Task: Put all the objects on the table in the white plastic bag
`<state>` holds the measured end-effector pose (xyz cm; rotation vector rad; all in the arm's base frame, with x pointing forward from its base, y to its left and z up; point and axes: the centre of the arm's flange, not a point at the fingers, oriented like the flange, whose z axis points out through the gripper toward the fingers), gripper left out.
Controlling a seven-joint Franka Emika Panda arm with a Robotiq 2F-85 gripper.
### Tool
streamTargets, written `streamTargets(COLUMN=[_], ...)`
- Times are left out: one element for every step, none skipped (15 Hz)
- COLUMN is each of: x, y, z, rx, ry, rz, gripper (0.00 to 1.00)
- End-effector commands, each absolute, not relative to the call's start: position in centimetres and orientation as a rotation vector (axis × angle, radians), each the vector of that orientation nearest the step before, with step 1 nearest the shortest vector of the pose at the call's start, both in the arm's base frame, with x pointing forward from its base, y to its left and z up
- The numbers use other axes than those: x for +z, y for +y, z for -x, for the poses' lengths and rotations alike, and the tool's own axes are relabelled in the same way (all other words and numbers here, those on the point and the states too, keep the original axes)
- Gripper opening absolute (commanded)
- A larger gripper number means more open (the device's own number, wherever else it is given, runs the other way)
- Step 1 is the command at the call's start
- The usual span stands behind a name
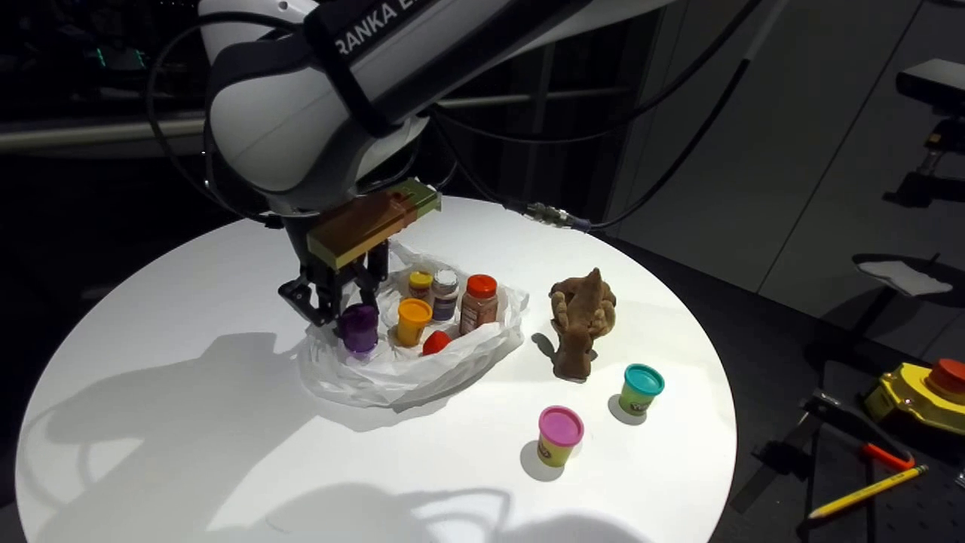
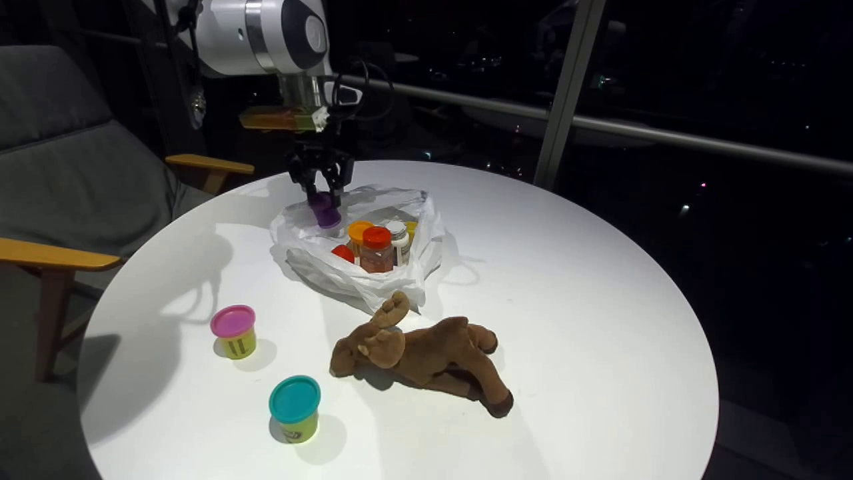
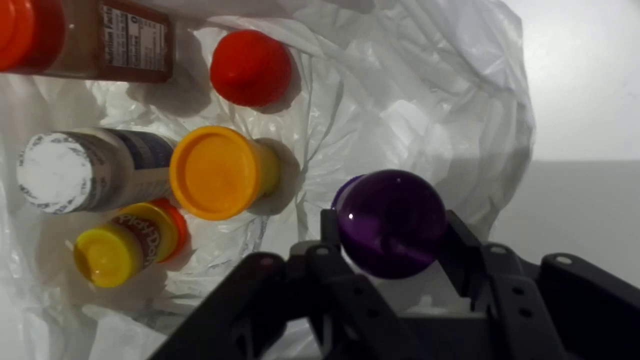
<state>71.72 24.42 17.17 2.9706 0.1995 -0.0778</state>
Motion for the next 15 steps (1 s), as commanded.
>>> streamTargets(x=[16.9,15.8,15.0,14.4,13.6,13.1,12.7,13.8,14.7,15.8,16.9,18.4,20.1,21.9,23.1], y=[22.5,21.8,21.3,20.9,20.4,20.0,19.6,19.6,19.5,19.5,19.5,19.7,19.7,19.6,19.9], z=[-73.4,-73.6,-73.9,-73.8,-74.1,-74.2,-74.2,-74.3,-74.2,-73.8,-73.5,-72.9,-72.2,-71.1,-70.8], rx=[-0.14,-0.169,-0.185,-0.203,-0.218,-0.228,-0.233,-0.211,-0.191,-0.159,-0.123,-0.081,-0.045,-0.013,0.012], ry=[0.196,0.206,0.205,0.219,0.221,0.226,0.229,0.235,0.248,0.251,0.255,0.261,0.255,0.243,0.238], rz=[-3.012,-3.028,-3.027,-3.035,-3.037,-3.045,-3.058,-3.079,-3.096,-3.103,-3.108,-3.108,-3.109,-3.114,-3.117], gripper=[0.26,0.26,0.26,0.26,0.26,0.26,0.26,0.76,0.76,0.81,0.9,0.97,1.0,1.0,1.0])
